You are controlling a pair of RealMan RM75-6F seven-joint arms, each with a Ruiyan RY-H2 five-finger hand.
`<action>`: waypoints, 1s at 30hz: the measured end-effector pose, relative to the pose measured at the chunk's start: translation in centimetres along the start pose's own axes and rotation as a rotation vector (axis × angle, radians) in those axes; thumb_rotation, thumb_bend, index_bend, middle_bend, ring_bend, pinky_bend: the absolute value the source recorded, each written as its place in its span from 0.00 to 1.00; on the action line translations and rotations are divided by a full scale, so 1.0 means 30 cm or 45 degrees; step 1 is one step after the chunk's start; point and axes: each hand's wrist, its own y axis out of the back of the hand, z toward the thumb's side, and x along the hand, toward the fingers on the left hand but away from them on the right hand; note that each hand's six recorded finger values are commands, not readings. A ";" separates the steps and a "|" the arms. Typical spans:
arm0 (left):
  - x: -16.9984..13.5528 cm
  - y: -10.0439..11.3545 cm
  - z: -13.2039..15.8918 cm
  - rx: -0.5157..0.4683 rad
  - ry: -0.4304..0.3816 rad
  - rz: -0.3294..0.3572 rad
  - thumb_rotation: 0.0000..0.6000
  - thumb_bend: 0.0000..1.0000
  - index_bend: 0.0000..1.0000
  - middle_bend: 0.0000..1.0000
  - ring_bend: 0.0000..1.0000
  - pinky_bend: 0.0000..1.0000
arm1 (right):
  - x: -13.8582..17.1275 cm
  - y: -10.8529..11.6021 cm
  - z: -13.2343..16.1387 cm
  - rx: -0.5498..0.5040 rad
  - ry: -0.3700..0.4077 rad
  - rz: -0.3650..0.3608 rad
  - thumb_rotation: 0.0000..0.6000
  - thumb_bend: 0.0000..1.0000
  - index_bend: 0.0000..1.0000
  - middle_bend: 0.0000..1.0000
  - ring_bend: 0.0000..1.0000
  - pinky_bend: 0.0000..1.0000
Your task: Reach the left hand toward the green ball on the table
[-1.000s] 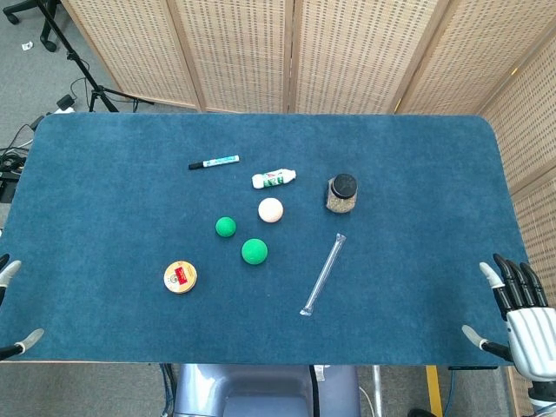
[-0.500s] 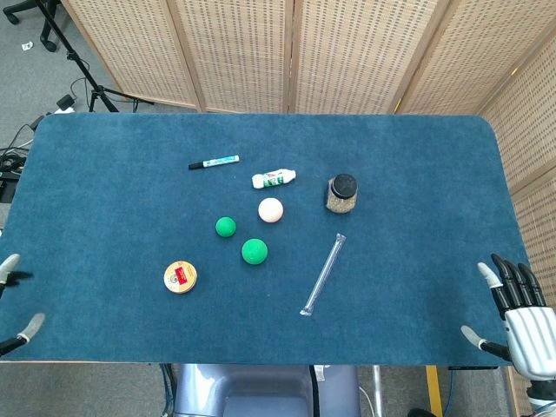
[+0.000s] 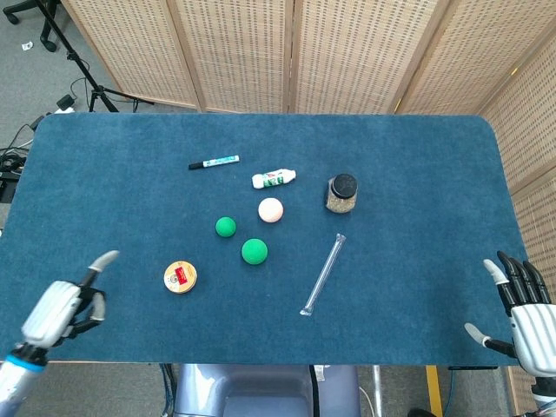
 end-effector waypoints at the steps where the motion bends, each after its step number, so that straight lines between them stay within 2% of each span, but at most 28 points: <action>1: 0.025 -0.019 0.011 -0.033 -0.002 -0.055 1.00 0.95 0.00 0.94 1.00 1.00 | -0.001 -0.001 -0.001 0.000 -0.003 0.003 1.00 0.00 0.00 0.00 0.00 0.00; 6: 0.179 -0.116 0.058 -0.182 0.017 -0.352 1.00 0.95 0.00 0.94 1.00 1.00 | -0.008 -0.006 -0.009 -0.015 -0.016 0.017 1.00 0.00 0.00 0.00 0.00 0.00; 9: 0.276 -0.164 0.091 -0.204 0.029 -0.475 1.00 0.95 0.00 0.94 1.00 1.00 | -0.013 -0.003 -0.019 -0.027 -0.029 0.019 1.00 0.00 0.00 0.00 0.00 0.00; 12: 0.360 -0.213 0.119 -0.216 0.037 -0.536 1.00 0.95 0.00 0.94 1.00 1.00 | -0.019 -0.001 -0.029 -0.037 -0.042 0.022 1.00 0.00 0.00 0.00 0.00 0.00; 21: 0.524 -0.349 0.156 -0.165 0.068 -0.557 1.00 0.94 0.00 0.94 1.00 1.00 | -0.033 0.011 -0.059 -0.074 -0.068 0.023 1.00 0.00 0.00 0.00 0.00 0.00; 30: 0.591 -0.434 0.189 -0.150 0.125 -0.546 1.00 0.94 0.00 0.94 1.00 1.00 | -0.035 0.023 -0.070 -0.095 -0.073 0.017 1.00 0.00 0.00 0.00 0.00 0.00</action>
